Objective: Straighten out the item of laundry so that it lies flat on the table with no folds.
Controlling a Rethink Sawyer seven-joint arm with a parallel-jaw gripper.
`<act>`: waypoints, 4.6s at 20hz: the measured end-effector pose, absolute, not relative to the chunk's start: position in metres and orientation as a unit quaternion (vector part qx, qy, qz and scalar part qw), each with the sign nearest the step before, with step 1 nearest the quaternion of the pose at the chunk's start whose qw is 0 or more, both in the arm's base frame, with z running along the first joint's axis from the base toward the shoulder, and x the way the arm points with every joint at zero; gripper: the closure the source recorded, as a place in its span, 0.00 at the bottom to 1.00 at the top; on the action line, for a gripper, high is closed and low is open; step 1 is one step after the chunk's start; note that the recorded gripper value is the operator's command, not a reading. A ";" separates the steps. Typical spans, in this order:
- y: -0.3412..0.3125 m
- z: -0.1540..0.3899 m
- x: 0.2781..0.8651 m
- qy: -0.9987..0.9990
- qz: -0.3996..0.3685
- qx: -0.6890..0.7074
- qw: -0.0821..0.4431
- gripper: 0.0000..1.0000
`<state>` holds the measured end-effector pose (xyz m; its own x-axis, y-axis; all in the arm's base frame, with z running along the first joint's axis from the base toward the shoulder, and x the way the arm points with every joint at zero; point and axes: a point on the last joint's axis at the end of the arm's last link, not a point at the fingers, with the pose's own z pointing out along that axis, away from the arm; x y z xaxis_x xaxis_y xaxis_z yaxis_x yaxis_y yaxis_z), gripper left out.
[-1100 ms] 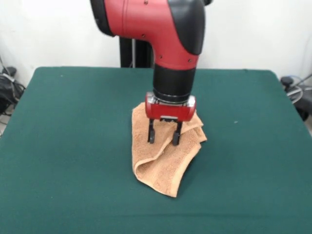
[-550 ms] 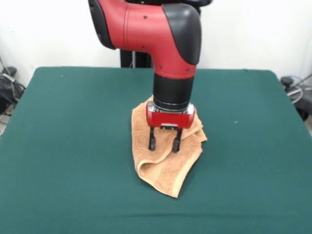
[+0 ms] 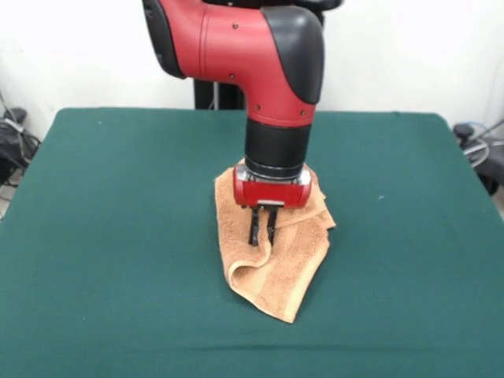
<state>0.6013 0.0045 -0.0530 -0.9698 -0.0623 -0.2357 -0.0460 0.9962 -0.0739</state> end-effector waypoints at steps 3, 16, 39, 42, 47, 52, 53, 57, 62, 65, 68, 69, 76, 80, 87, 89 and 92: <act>0.005 -0.053 0.601 0.992 -0.035 -0.028 0.120 1.00; 0.012 -0.008 0.606 0.993 -0.020 -0.025 0.115 1.00; -0.001 0.060 0.608 0.994 0.024 0.000 0.111 1.00; -0.008 0.046 0.602 0.994 0.032 0.003 0.104 1.00; -0.020 0.014 0.586 0.995 0.047 -0.002 0.085 1.00; -0.039 -0.008 0.577 0.995 0.059 -0.002 0.079 1.00; -0.046 -0.013 0.577 0.995 0.062 -0.001 0.080 1.00; -0.074 -0.038 0.580 0.993 0.072 0.006 0.088 1.00; -0.089 -0.044 0.588 0.994 0.088 0.006 0.071 1.00; -0.089 -0.040 0.591 0.994 0.092 0.004 0.056 1.00; -0.093 -0.030 0.598 0.995 0.101 0.001 0.029 1.00; -0.094 -0.028 0.600 0.994 0.103 0.001 0.025 1.00; -0.112 -0.003 0.614 0.993 0.113 0.006 0.016 1.00; -0.128 0.012 0.621 0.993 0.111 0.012 0.030 1.00; -0.151 0.019 0.622 0.993 0.106 0.017 0.045 1.00; -0.156 0.020 0.621 0.993 0.106 0.016 0.049 1.00; -0.162 0.020 0.620 0.993 0.105 0.016 0.052 1.00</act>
<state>0.6200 -0.1624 0.0198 -0.9940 0.0431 -0.1003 0.0211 0.9773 0.2109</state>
